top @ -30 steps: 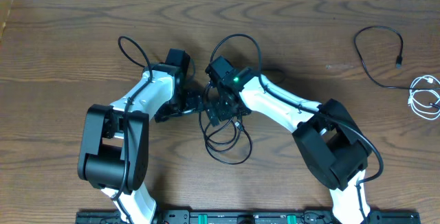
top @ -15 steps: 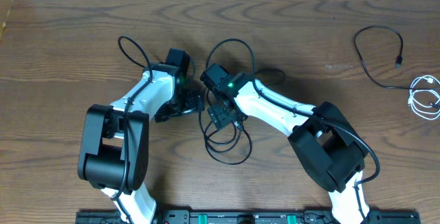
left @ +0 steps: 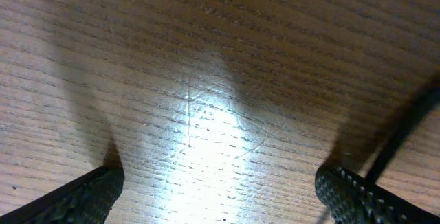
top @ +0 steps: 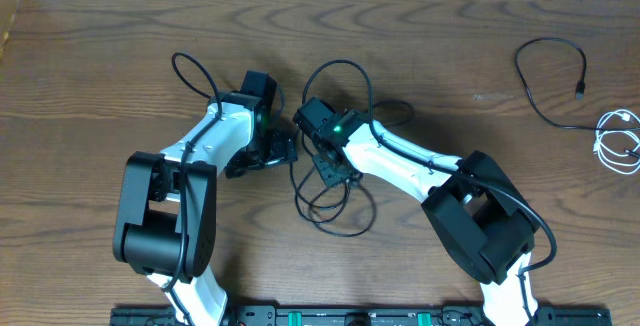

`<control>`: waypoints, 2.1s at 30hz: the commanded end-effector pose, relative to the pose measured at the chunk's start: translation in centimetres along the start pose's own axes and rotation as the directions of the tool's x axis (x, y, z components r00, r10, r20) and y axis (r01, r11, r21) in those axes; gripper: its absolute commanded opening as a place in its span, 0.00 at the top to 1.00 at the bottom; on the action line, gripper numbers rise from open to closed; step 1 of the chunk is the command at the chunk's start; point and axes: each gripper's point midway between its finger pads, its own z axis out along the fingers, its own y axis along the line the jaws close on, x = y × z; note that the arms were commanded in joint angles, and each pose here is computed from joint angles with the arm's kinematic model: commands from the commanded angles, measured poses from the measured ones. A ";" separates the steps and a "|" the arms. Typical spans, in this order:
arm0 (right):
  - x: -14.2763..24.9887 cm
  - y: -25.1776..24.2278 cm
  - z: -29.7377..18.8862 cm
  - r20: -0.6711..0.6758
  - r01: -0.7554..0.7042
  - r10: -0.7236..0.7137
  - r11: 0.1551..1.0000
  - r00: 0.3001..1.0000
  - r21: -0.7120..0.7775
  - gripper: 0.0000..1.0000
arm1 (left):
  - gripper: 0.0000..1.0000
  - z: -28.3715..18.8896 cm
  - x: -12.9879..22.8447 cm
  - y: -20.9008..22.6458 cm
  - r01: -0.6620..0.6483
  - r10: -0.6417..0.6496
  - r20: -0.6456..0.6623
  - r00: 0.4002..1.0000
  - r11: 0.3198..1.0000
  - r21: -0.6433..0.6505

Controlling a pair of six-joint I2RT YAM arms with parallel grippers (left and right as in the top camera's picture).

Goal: Untangle cables

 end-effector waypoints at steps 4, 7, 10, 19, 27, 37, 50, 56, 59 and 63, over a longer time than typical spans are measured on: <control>3.3 -1.7 3.1 -0.111 0.033 -0.021 0.994 0.994 0.102 0.76 | 0.02 4.0 4.8 -0.8 0.005 0.009 -0.210 0.978 0.998 0.064; 3.4 -1.6 3.1 -0.110 0.036 -0.024 0.994 0.994 0.102 0.75 | 0.02 4.0 4.8 -0.8 0.005 0.009 -0.208 0.978 0.998 0.066; 3.3 -1.7 3.1 -0.111 0.032 -0.021 0.994 0.994 0.102 0.99 | 0.02 4.0 4.8 -0.8 0.004 0.009 -0.211 0.978 0.998 0.064; 1.2 -3.6 -1.2 -0.031 0.013 -0.010 0.996 0.999 0.083 0.99 | 0.02 1.7 4.5 -0.4 -0.016 0.033 -0.180 0.983 0.996 0.091; -1.9 -5.7 -9.1 0.188 -0.038 0.029 0.998 0.982 0.042 0.99 | 0.02 -7.1 1.9 -0.2 -0.011 -0.006 0.082 0.997 0.978 0.209; -4.7 -9.0 -16.4 0.418 -0.127 0.123 0.992 0.900 -0.018 0.99 | 0.02 -18.9 1.3 2.7 -0.037 -0.099 0.476 0.874 0.962 0.270; -5.7 -19.1 -23.3 0.639 -0.384 0.209 0.912 0.740 0.147 0.99 | 0.02 -20.3 2.6 6.0 0.036 -0.113 0.540 0.834 0.988 0.151; -3.4 -24.5 -23.0 0.619 -0.521 0.325 0.838 0.715 0.162 0.99 | 0.02 -20.2 2.5 6.0 0.036 -0.112 0.538 0.836 0.988 0.150; -1.5 -27.2 -22.5 0.592 -0.597 0.404 0.784 0.697 0.169 0.99 | 0.02 -20.2 2.5 6.0 0.037 -0.113 0.538 0.836 0.988 0.150; 0.6 -29.8 -21.9 0.562 -0.669 0.487 0.724 0.668 0.168 0.99 | 0.02 -20.2 2.5 6.0 0.036 -0.112 0.538 0.836 0.988 0.150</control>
